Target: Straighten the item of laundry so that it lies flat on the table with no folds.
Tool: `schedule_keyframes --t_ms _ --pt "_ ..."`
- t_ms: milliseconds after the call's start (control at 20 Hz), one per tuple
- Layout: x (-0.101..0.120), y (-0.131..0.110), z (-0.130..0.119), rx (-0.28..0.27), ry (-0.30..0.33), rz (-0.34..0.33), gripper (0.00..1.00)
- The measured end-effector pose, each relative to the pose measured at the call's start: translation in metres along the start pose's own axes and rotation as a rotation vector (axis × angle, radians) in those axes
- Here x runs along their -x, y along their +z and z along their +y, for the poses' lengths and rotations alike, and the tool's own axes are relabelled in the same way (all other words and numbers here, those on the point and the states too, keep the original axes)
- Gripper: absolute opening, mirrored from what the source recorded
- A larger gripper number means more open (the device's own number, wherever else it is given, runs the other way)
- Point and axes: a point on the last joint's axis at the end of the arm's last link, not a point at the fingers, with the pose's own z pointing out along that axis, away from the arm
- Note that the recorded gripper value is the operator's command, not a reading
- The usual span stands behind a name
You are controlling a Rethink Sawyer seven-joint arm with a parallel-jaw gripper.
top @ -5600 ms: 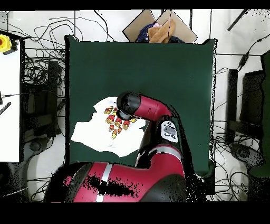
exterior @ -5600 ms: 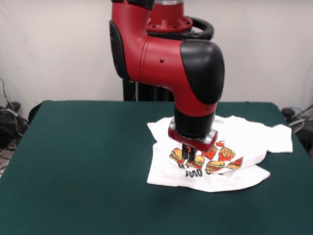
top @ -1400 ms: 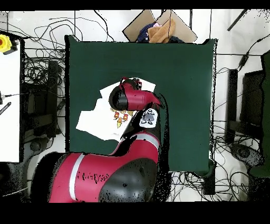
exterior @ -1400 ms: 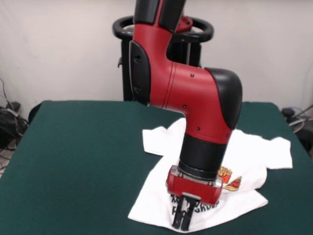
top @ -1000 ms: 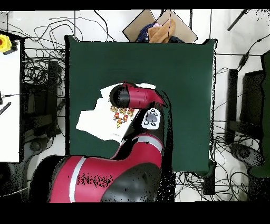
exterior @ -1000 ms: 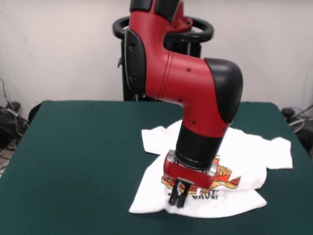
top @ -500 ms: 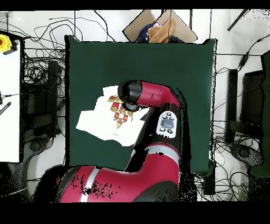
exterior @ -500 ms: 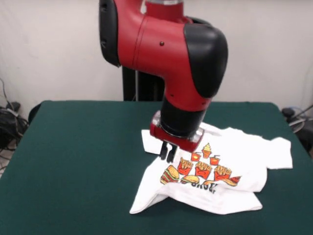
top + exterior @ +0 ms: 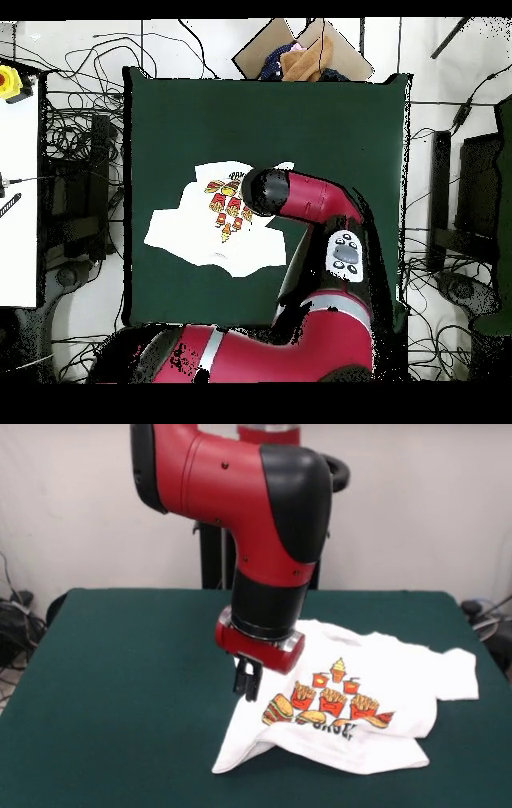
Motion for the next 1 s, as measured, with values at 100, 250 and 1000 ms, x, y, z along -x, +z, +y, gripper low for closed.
schedule_keyframes --t_ms 100,250,1000 --pt "-0.002 0.005 0.003 0.008 -0.002 -0.020 0.00" --pt "-0.012 0.017 0.010 0.022 -0.011 -0.021 0.00" --pt "-0.091 0.035 0.029 0.027 -0.064 0.113 0.00"
